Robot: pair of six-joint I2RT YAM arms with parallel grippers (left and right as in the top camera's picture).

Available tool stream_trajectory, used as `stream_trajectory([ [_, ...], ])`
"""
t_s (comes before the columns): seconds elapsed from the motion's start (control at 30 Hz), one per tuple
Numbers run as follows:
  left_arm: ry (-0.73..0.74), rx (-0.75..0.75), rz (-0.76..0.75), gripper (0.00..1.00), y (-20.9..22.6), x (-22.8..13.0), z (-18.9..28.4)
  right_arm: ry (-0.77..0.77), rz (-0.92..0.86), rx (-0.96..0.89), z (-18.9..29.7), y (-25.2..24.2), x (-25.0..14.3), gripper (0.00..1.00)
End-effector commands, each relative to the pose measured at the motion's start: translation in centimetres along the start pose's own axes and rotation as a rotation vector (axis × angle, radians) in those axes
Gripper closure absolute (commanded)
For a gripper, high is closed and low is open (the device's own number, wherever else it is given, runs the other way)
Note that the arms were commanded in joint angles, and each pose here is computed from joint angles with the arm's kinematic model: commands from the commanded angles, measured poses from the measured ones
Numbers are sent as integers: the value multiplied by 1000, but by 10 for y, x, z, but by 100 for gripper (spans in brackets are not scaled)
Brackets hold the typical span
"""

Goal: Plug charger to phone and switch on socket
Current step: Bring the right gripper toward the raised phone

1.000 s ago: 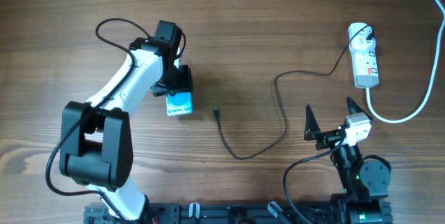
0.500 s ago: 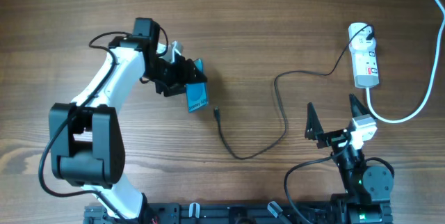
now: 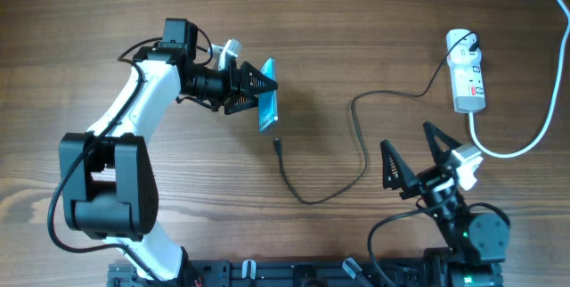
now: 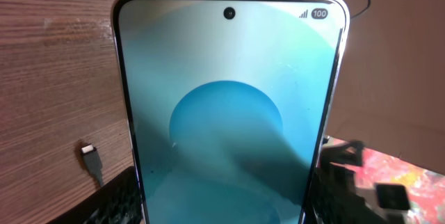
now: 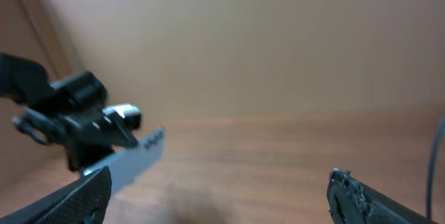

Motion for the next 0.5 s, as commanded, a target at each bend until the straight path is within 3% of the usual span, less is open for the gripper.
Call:
stream_trajectory([
  [0.0, -9, -66, -69, 40, -21, -1, 9, -50, 14, 91, -2, 25, 63, 0],
  [0.23, -9, -66, -69, 40, -21, -1, 9, 229, -8, 222, -47, 47, 137, 0],
  [0.37, -14, -67, -79, 40, -21, 1, 9, 550, -42, 190, -84, 34, 143, 0],
  [0.47, -18, -68, -86, 40, -22, 2, 9, 754, -171, 156, -107, 23, 137, 0],
])
Point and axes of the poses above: each gripper's point midway between its finger pads, its own z axis back along the fingers, its own y axis along the line the jaws close on, x = y × z, the point moved 6 cm from there along z, back along the fingers, and after that the axes turned 3 degrees about z, right-handed, at the moved point
